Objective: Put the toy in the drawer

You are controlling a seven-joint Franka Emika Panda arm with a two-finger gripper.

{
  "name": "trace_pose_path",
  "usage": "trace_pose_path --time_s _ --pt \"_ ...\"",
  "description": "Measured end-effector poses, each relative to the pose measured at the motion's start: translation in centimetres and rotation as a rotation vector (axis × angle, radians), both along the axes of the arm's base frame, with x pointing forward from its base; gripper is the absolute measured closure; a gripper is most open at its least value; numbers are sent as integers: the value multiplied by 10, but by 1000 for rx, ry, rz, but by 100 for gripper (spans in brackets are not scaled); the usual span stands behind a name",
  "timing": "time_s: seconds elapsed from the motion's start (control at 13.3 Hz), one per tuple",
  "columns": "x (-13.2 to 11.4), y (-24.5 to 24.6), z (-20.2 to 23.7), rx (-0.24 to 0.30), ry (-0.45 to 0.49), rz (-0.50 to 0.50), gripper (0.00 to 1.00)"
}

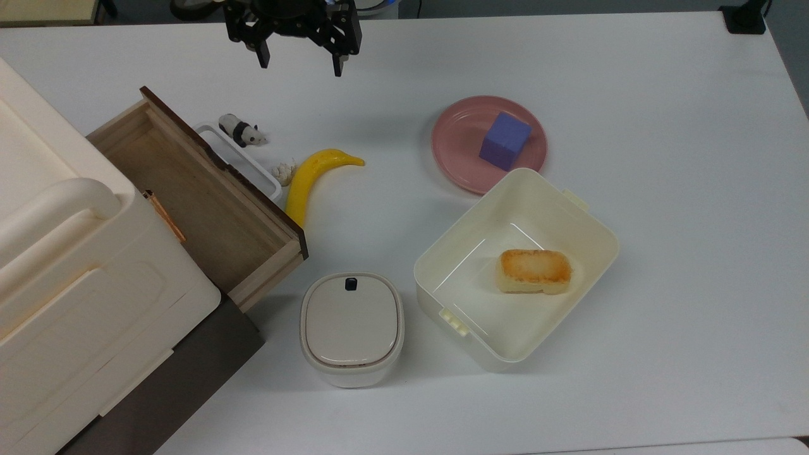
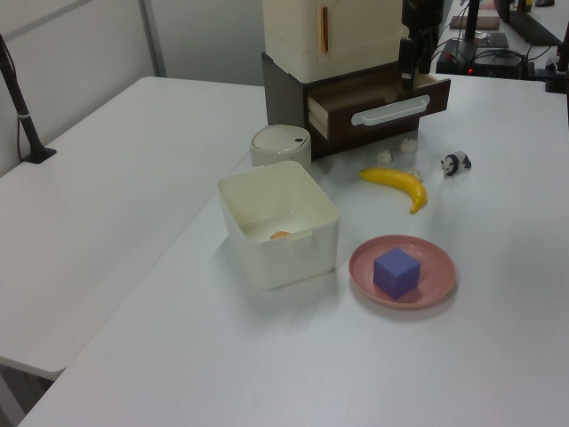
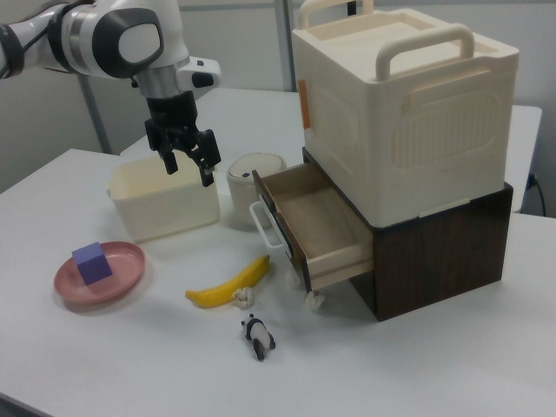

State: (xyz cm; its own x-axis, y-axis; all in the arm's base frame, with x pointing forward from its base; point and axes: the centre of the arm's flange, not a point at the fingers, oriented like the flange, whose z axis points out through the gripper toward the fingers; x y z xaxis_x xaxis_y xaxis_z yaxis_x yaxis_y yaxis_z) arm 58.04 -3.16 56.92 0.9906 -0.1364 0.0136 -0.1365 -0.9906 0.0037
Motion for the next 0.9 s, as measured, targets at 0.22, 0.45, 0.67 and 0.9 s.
trace_pose_path --time_s 0.22,0.45,0.67,0.9 --pt "1 -1 4 0 -9 -46 0" --pt "1 13 -4 1 7 -27 0" --pt "2 10 -17 1 31 -1 0" --pt "-2 -49 -50 13 96 157 0"
